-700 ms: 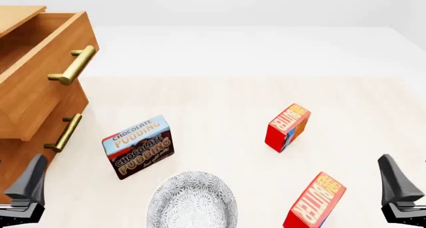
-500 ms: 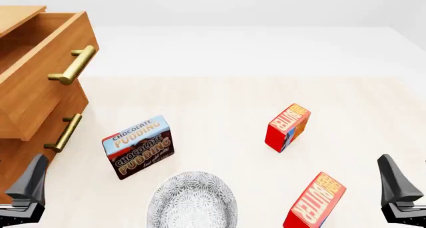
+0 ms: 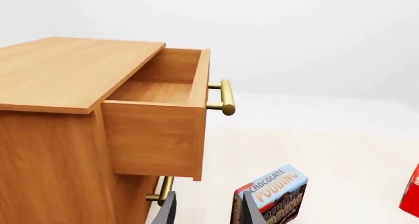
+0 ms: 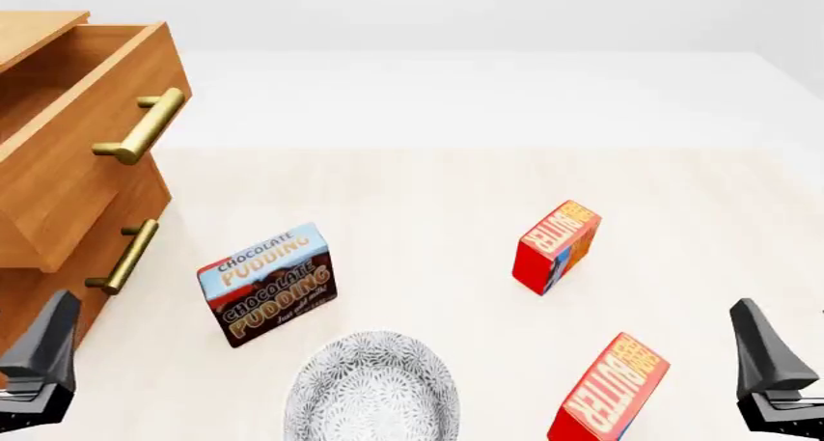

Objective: Put the butter at the front in the top drawer of the cabinet and close it.

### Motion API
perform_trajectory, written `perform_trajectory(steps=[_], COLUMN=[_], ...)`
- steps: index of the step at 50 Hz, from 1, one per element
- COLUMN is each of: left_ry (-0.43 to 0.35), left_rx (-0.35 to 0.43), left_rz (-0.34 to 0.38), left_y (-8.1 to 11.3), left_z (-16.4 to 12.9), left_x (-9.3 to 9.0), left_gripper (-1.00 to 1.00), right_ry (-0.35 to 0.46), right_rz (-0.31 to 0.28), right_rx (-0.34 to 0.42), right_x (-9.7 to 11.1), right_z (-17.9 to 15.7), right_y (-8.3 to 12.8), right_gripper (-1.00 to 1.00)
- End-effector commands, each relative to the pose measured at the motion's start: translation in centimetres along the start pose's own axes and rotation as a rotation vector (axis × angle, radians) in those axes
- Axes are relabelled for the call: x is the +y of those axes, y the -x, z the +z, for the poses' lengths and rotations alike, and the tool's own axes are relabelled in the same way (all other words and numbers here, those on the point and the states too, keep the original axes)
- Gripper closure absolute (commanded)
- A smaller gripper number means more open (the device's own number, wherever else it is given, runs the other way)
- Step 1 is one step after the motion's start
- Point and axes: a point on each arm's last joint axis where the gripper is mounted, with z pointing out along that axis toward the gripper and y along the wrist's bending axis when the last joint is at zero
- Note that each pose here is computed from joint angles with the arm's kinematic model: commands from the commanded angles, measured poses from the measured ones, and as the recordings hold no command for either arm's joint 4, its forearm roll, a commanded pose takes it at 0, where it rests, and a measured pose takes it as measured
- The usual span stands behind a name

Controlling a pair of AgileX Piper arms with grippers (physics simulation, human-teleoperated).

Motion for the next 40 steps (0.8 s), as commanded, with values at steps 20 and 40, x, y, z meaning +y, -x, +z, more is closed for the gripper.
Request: perform_trajectory(steps=[20, 40], left_ry=[0.034, 0.033], left_rx=[0.1, 0.161], left_rz=[-0.026, -0.052], left_y=[6.2, 11.3], left_z=[-2.0, -2.7], left_x=[-0.2, -0.5], left_gripper=[-1.0, -1.0], right_ry=[0.0, 0.0], right_rz=[0.001, 0.001], right_rx=[0.0, 0.0], right_x=[0.0, 0.0], right_z=[0.0, 0.0], right_y=[0.0, 0.0], right_gripper=[-1.0, -1.0])
